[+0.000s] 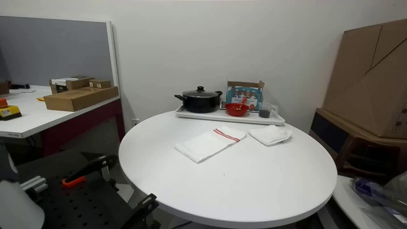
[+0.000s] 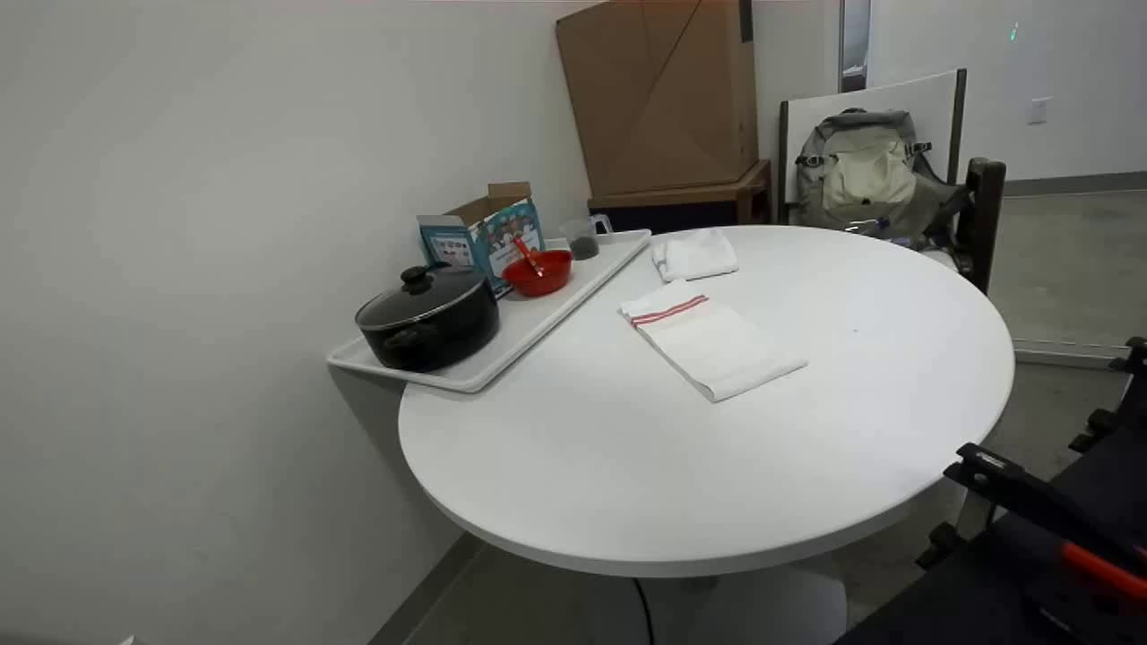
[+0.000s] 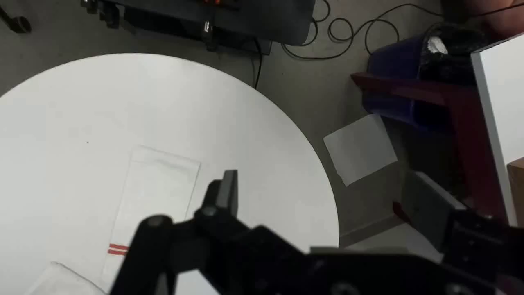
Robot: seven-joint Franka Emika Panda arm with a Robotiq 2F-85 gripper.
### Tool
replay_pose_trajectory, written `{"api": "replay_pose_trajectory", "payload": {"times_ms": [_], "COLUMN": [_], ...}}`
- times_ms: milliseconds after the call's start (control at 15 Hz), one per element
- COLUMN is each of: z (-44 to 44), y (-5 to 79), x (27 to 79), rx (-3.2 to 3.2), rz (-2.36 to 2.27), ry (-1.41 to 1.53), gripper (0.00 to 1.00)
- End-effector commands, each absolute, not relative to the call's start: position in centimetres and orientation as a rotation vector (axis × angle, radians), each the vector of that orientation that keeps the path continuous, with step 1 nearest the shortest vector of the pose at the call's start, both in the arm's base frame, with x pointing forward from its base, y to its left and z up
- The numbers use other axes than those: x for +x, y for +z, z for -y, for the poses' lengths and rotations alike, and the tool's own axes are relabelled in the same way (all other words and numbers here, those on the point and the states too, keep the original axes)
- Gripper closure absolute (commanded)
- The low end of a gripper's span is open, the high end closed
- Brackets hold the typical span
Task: Fold the cloth in half
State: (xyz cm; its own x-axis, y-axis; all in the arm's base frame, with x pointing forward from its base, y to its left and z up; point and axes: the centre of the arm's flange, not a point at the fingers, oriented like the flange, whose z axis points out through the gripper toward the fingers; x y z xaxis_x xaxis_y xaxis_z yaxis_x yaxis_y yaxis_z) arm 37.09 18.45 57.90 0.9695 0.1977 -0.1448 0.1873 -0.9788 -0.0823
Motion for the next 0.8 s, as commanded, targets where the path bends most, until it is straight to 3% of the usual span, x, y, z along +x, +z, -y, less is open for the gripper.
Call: {"api": "replay_pose_trajectory", "payload": {"times_ms": [0,200,733], "z": [-18.5,-18.5,-17.0], "y": [57.9,57.9,51.3], "x": [37.1,37.1,41.0], "rx": [-3.05,-3.05,-2.95], "rz": [0.299,0.299,-0.243], "ry": [0.233,0.232,-0.13], "gripper": [0.0,0.0,0.0]}}
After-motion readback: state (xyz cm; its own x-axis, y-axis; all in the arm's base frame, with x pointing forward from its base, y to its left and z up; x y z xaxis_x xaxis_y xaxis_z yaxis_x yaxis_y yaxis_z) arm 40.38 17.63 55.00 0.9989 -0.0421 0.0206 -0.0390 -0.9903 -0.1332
